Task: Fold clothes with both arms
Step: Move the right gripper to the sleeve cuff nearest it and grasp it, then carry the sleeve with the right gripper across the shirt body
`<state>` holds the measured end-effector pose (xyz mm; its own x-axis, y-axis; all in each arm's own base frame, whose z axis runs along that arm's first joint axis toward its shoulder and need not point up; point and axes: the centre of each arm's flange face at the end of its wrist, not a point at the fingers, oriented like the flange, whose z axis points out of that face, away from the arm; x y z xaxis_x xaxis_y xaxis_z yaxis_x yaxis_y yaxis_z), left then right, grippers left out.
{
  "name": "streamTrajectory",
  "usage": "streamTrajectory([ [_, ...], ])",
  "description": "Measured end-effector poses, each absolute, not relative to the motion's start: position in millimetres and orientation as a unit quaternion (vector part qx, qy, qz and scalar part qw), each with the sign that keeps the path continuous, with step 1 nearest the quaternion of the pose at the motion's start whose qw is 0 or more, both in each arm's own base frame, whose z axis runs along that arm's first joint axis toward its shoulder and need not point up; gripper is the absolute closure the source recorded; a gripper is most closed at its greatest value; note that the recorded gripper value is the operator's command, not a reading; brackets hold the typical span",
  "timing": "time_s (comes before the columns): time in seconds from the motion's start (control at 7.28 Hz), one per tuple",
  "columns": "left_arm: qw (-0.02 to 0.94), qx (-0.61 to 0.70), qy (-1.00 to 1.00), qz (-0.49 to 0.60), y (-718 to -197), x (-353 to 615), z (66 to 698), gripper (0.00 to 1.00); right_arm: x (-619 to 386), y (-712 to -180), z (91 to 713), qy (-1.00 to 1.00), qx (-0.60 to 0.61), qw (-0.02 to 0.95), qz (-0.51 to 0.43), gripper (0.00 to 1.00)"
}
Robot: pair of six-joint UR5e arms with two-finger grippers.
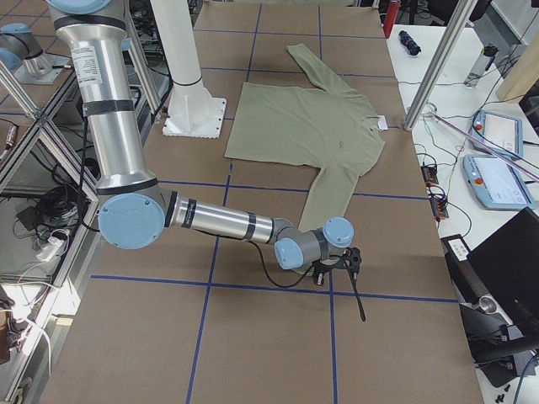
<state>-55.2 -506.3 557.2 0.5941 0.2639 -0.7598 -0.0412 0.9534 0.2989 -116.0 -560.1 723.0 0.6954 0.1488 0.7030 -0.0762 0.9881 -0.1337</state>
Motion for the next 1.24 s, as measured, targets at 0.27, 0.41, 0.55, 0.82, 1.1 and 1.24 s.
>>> streamTrajectory([
  [0.27, 0.884, 0.126, 0.442, 0.087, -506, -55, 557, 0.0, -123, -569, 664, -0.429, -0.035, 0.9, 0.074, 1.0],
  [0.41, 0.884, 0.127, 0.442, 0.087, -506, -55, 556, 0.0, -131, -571, 614, -0.453, -0.023, 0.887, 0.085, 1.0],
  [0.55, 0.883, 0.129, 0.442, 0.088, -506, -55, 554, 0.0, -151, -567, 563, -0.472, -0.017, 0.877, 0.092, 1.0],
  [0.82, 0.883, 0.132, 0.442, 0.09, -506, -55, 550, 0.0, -245, -545, 444, -0.493, -0.001, 0.863, 0.113, 1.0],
  [1.1, 0.882, 0.135, 0.442, 0.091, -505, -55, 546, 0.0, -368, -527, 302, -0.514, 0.029, 0.839, 0.176, 1.0],
  [1.24, 0.882, 0.137, 0.442, 0.092, -505, -55, 545, 0.0, -415, -524, 221, -0.516, 0.033, 0.833, 0.195, 1.0],
])
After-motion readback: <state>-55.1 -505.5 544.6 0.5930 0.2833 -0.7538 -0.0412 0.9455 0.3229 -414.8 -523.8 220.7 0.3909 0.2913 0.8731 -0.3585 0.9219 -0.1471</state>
